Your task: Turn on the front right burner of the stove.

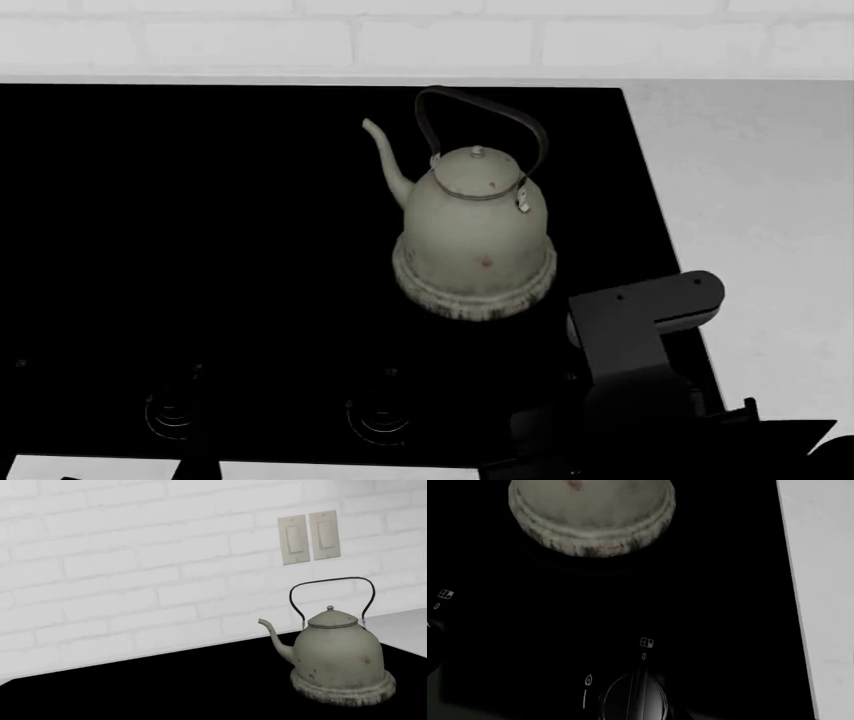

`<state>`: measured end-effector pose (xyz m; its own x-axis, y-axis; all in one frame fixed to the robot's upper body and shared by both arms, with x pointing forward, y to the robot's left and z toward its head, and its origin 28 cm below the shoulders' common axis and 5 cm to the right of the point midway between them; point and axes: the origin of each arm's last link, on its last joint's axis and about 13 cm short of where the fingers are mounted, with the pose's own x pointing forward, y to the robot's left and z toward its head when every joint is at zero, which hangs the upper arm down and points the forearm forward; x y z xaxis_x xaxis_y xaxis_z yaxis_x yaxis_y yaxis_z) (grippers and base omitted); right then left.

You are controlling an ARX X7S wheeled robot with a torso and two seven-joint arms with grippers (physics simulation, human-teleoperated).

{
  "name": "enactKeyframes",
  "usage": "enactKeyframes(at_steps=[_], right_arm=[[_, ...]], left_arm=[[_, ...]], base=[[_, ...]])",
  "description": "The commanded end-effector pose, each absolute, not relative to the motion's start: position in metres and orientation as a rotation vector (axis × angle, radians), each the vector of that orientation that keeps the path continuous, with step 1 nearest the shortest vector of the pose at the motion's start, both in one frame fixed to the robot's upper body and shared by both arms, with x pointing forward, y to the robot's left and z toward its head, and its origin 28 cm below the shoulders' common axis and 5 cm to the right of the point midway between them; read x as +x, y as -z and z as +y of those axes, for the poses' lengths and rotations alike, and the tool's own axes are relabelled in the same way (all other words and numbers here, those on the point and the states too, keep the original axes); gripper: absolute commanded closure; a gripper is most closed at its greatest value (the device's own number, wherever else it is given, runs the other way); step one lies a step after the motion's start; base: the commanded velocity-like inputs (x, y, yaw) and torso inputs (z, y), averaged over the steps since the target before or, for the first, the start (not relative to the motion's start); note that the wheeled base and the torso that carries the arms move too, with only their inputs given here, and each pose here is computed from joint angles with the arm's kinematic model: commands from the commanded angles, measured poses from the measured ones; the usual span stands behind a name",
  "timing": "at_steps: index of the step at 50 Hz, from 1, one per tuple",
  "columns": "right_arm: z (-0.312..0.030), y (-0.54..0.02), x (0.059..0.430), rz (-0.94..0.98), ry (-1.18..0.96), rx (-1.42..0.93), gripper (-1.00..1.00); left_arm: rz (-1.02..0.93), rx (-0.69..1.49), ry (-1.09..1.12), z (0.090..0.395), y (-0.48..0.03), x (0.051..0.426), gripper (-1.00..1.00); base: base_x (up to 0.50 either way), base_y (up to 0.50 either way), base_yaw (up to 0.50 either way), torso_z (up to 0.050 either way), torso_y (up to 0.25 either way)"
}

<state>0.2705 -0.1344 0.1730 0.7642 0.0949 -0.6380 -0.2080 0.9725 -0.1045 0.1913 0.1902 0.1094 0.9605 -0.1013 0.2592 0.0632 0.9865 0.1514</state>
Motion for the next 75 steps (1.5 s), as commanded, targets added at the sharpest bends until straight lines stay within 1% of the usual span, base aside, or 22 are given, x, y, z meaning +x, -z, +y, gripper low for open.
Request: enactKeyframes(at_steps=[1,8,9,14,22,27,37,38,46,52,54,60,65,67,75], right_arm=[[-0.143,-0.148,0.265,0.826,-0.287,-0.296,1.00],[-0.144,-0.148,0.269,0.798,-0.336,-0.386,1.00],[-0.145,-0.148,0.270,0.794,-0.343,-0.364,1.00],[-0.146,-0.148,0.272,0.775,-0.369,-0.425,1.00],[-0.149,-0.147,0.277,0.756,-0.405,-0.445,1.00],[-0.148,-0.147,0.277,0.725,-0.464,-0.523,1.00],[-0.148,-0.149,0.279,0.694,-0.554,-0.602,1.00],[-0.149,-0.150,0.280,0.699,-0.563,-0.574,1.00],[-0.151,-0.150,0.291,0.684,-0.579,-0.619,1.00],[-0.150,-0.151,0.291,0.678,-0.595,-0.632,1.00],[-0.150,-0.154,0.290,0.657,-0.644,-0.647,1.00],[-0.147,-0.159,0.294,0.640,-0.690,-0.674,1.00],[-0.145,-0.162,0.294,0.657,-0.734,-0.695,1.00],[-0.145,-0.160,0.295,0.662,-0.730,-0.759,1.00],[-0.144,-0.163,0.295,0.698,-0.803,-0.751,1.00]], left_arm=[[-0.265,0.151,0.085,0.189,-0.109,0.192,-1.00],[-0.265,0.157,0.085,0.189,-0.109,0.192,-1.00],[-0.264,0.157,0.085,0.189,-0.109,0.192,-1.00],[-0.272,0.165,0.085,0.189,-0.109,0.191,-1.00],[-0.268,0.169,0.087,0.189,-0.108,0.192,-1.00],[-0.267,0.171,0.087,0.188,-0.108,0.192,-1.00],[-0.267,0.175,0.086,0.188,-0.108,0.192,-1.00],[-0.267,0.175,0.086,0.188,-0.108,0.192,-1.00],[-0.261,0.179,0.086,0.188,-0.107,0.193,-1.00],[-0.262,0.181,0.087,0.188,-0.107,0.193,-1.00],[-0.263,0.180,0.086,0.188,-0.107,0.193,-1.00],[-0.262,0.185,0.082,0.188,-0.107,0.193,-1.00],[-0.260,0.187,0.080,0.188,-0.107,0.193,-1.00],[-0.258,0.187,0.081,0.188,-0.107,0.193,-1.00],[-0.257,0.190,0.078,0.188,-0.107,0.194,-1.00]], base=[[0.00,0.00,0.00,0.000,0.000],[0.00,0.00,0.00,-0.003,0.000],[0.00,0.00,0.00,0.000,0.000],[0.01,0.00,0.01,-0.002,0.000],[0.01,0.00,0.01,-0.004,0.000],[0.01,0.00,0.01,-0.004,0.000],[0.01,0.00,0.01,-0.003,0.000],[0.01,0.00,0.01,-0.010,0.000],[0.01,0.00,0.01,-0.004,0.000],[0.01,0.01,0.02,-0.005,0.000],[0.01,0.01,0.02,-0.005,0.000],[0.01,0.01,0.02,-0.004,0.000],[0.01,0.01,0.02,-0.004,0.000],[0.01,0.01,0.01,0.000,0.000],[0.01,0.01,0.01,-0.004,0.000]])
